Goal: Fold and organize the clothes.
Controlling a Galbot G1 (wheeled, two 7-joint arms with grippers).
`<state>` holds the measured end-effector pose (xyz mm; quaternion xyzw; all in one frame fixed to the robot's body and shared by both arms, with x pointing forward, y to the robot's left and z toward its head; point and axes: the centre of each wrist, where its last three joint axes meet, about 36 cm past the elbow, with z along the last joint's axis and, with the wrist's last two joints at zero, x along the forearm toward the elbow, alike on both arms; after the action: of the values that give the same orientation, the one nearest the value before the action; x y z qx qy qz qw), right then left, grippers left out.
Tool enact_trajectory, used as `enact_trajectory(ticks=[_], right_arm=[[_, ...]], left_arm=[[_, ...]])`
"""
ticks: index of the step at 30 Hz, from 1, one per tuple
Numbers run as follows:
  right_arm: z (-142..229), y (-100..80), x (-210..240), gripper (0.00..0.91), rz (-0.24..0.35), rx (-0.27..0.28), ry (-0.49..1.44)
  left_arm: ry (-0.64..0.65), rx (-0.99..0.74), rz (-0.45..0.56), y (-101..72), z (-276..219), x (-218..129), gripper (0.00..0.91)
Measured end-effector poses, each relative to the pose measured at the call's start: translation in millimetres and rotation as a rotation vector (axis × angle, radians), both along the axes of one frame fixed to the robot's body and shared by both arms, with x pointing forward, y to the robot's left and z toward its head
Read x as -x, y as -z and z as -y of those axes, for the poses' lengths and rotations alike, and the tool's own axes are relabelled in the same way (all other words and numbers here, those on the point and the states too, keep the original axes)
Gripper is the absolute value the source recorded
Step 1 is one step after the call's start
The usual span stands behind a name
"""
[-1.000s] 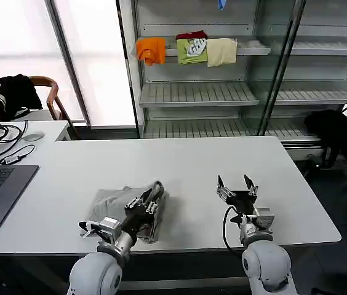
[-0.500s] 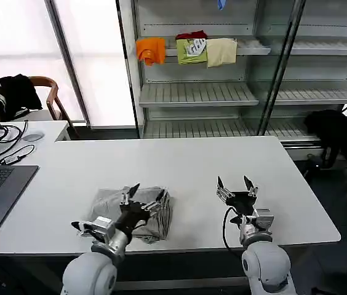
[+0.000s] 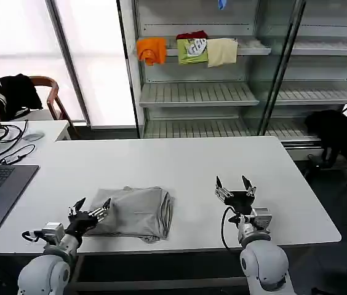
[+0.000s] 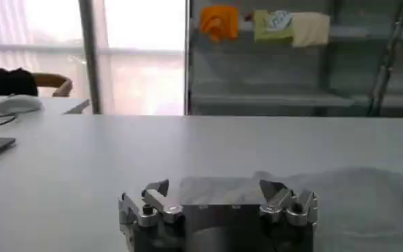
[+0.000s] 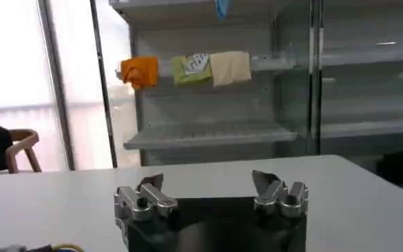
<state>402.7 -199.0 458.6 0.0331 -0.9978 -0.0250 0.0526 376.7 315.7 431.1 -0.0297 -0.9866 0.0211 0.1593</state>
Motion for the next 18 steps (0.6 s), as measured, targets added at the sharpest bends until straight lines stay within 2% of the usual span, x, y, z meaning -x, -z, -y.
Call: enact_trajectory(ticks=[5,6,8,9,10,11,12,13,14,18], right_arm=[[1,1.5,1,0.907,-0.002,0.002,0.003],[1,1.7,1,0.907,-0.003,0.002,0.003],[1,1.9,1,0.907,-0.002,0.001,0.003],[0,2.0,2,0.907,-0.002,0.001,0.003],[0,2.0,2,0.907,-0.002,0.001,0.003],[0,2.1,2,0.907,-0.002,0.001,0.003],[-1,2.3,2,0.907,-0.002,0.001,0.003],[-1,2.6,2,0.907,-0.002,0.002,0.002],[-1,2.9,1,0.907,-0.002,0.002,0.002],[-1,2.6,1,0.907,0.000,0.003,0.003]], left_arm=[[-0.030,0.015,-0.016,8.4,-11,0,0.907],[-0.034,0.017,-0.019,10.1,-12,0,0.867],[-0.042,0.020,-0.023,14.0,-14,0,0.746],[-0.045,0.021,-0.025,15.6,-14,0,0.655],[-0.048,0.021,-0.027,17.3,-14,0,0.655],[-0.049,0.019,-0.030,19.3,-14,0,0.383],[-0.051,0.017,-0.032,20.7,-14,1,0.282],[-0.052,0.017,-0.034,21.8,-13,1,0.081],[-0.051,0.018,-0.035,22.7,-12,2,0.010],[-0.041,0.027,-0.041,25.1,-9,3,0.010]])
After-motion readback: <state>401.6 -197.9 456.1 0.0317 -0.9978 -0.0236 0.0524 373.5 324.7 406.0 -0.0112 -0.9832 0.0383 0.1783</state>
